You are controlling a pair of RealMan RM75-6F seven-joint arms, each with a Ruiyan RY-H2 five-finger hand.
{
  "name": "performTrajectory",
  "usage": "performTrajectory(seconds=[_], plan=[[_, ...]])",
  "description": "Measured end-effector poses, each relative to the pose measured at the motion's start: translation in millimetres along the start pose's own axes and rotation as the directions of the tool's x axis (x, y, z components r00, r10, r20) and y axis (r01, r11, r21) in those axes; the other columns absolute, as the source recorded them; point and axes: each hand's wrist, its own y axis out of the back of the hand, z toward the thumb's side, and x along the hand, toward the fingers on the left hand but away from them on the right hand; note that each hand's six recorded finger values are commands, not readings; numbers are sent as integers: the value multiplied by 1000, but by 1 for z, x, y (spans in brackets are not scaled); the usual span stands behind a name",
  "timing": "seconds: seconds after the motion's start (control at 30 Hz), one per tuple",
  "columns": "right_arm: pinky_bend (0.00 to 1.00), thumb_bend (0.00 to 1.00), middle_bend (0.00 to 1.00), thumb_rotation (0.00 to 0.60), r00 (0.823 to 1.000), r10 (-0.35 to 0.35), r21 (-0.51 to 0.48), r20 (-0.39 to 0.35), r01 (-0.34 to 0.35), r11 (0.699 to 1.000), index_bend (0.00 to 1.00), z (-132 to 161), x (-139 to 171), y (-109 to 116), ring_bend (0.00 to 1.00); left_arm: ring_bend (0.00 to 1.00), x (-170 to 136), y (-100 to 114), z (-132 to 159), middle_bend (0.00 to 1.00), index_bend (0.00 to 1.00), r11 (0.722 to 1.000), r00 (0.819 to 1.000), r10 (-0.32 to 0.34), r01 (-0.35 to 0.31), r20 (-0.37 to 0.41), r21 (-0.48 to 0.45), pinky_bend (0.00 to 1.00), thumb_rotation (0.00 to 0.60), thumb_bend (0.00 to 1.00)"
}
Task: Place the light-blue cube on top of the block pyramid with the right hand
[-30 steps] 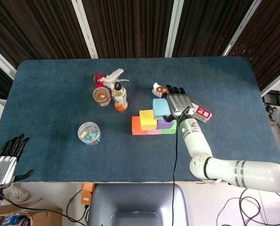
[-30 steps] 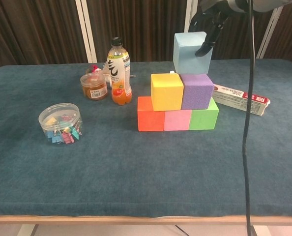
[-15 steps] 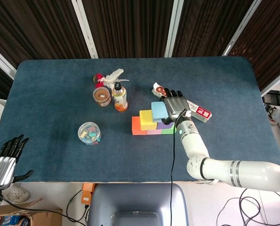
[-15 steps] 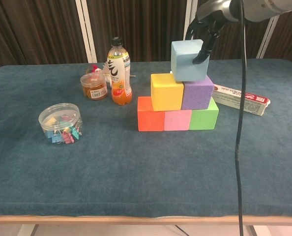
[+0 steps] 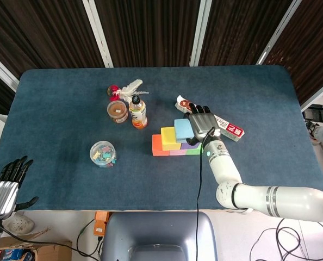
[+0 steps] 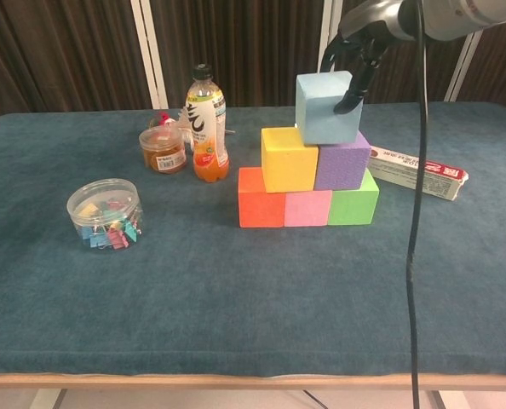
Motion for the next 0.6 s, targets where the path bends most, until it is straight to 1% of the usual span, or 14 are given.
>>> performTrajectory(seconds=[0.2, 0.43, 0.6], plan=[[0, 245, 0, 600, 1000, 4, -1, 0, -4, 1000, 348, 0, -1, -2, 0, 0, 0, 0, -1, 0, 0, 1000, 1000, -1, 1, -1, -1, 104, 600, 65], [0, 245, 0, 600, 1000, 5, -1, -4, -5, 1000, 283, 2, -2, -3, 0, 0, 0, 0, -1, 0, 0, 1000, 1000, -1, 1, -2, -1, 104, 600, 65], [0, 245, 0, 600, 1000, 8, -4, -5, -8, 1000, 258, 2, -3, -3, 0, 0, 0, 0, -1, 0, 0, 1000, 1000, -3, 3, -3, -1, 104, 600, 65]])
